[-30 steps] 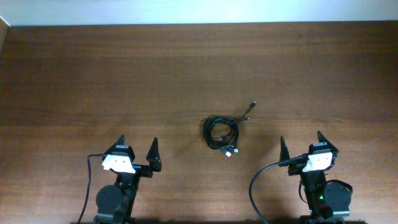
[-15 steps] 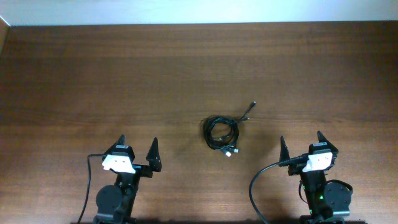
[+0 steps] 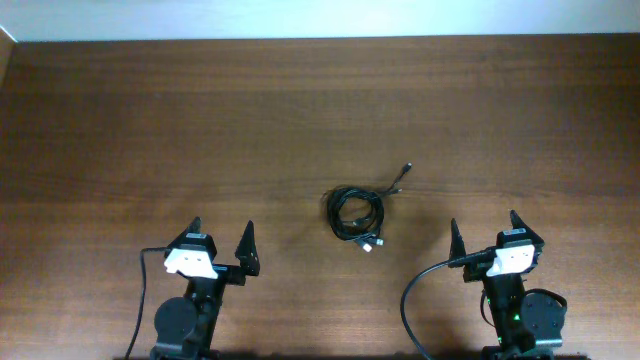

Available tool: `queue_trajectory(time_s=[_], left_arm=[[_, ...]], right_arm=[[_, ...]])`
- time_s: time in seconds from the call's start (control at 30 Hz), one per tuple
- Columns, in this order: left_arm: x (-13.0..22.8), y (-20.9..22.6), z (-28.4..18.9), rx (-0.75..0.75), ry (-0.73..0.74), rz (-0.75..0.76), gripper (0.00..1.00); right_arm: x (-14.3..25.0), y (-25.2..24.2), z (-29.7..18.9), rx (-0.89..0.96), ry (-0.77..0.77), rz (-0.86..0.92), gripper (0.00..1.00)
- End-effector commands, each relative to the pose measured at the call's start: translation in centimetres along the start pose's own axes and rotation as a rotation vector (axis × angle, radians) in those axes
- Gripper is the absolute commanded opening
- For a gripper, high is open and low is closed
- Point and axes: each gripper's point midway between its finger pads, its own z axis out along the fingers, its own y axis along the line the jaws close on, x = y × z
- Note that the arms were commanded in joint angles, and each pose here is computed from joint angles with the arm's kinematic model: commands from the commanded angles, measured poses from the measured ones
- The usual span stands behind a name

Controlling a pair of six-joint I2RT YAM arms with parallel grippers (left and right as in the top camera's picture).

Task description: Untangle cables

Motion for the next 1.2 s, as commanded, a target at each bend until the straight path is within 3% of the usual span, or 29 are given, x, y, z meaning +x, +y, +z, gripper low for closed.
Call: queue_trajectory(time_s=[0.0, 1.17], left_arm=[[0.13, -0.11, -0.02, 0.009, 0.004, 0.015, 0.99], [-0.03, -0.51, -0.02, 0.032, -0.002, 0.014, 0.99]], right_arm=[[0.24, 0.04, 0.00, 0.003, 0.005, 0.004, 0.98], [0.24, 0.04, 0.00, 0.003, 0.005, 0.004, 0.98]])
